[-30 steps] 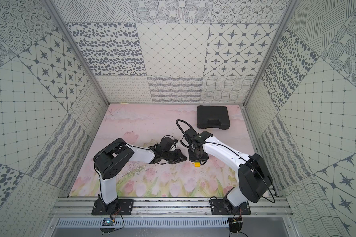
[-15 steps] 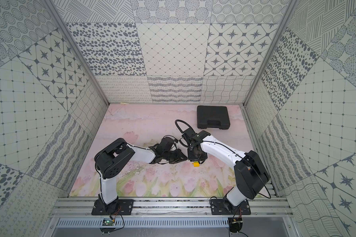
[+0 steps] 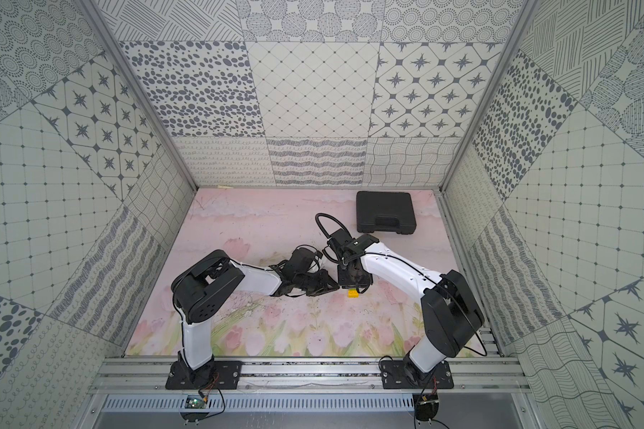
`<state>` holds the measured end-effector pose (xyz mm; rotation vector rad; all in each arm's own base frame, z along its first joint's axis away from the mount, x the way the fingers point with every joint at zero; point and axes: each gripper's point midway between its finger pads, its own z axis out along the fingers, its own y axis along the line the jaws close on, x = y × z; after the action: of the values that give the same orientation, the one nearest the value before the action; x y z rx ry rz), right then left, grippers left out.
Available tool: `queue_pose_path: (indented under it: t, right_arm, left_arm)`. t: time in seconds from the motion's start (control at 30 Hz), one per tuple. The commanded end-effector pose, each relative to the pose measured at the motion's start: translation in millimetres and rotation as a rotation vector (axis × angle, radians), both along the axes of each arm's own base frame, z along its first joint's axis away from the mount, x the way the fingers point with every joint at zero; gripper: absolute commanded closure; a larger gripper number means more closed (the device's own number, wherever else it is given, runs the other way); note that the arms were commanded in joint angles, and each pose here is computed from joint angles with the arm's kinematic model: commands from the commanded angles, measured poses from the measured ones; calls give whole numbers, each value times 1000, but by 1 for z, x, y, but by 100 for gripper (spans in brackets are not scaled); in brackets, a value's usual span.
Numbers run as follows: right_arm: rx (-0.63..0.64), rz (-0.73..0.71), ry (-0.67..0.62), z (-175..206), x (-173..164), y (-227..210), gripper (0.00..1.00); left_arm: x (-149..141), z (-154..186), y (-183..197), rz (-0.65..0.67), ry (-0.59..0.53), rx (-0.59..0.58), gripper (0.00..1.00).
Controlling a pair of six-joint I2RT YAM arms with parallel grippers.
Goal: Assemble the number 4 with lego
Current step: Assemble the lego brick with the lego brick.
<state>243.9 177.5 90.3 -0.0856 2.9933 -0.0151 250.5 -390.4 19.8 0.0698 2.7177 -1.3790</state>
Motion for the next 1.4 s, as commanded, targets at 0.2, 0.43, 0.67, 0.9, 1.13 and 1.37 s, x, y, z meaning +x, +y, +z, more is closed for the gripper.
queue_pose_path:
  t: [0.2,0.43,0.67,0.9,1.13,1.37]
  right_arm:
    - [-45,-29,5,-9,3,-6,74]
    - [-72,-50,27,-22,-1,-10,74]
    - [-70,-49,71,-42,-8,-8,75]
    - [-89,-13,91,-42,-8,-7,75]
    - [-113,-5,76,-30,-1,-9,75]
    - [-117,-23,119,-56,-16,-15,75]
  left_arm:
    - [-15,-51,40,70,113,238,86]
    - [-16,-51,40,70,114,238,86]
    - [-15,-51,41,76,117,233,86]
    - [-15,-52,42,79,121,232,86]
    - [-15,-52,43,80,123,229,86]
    - [-15,-52,44,85,123,225,86]
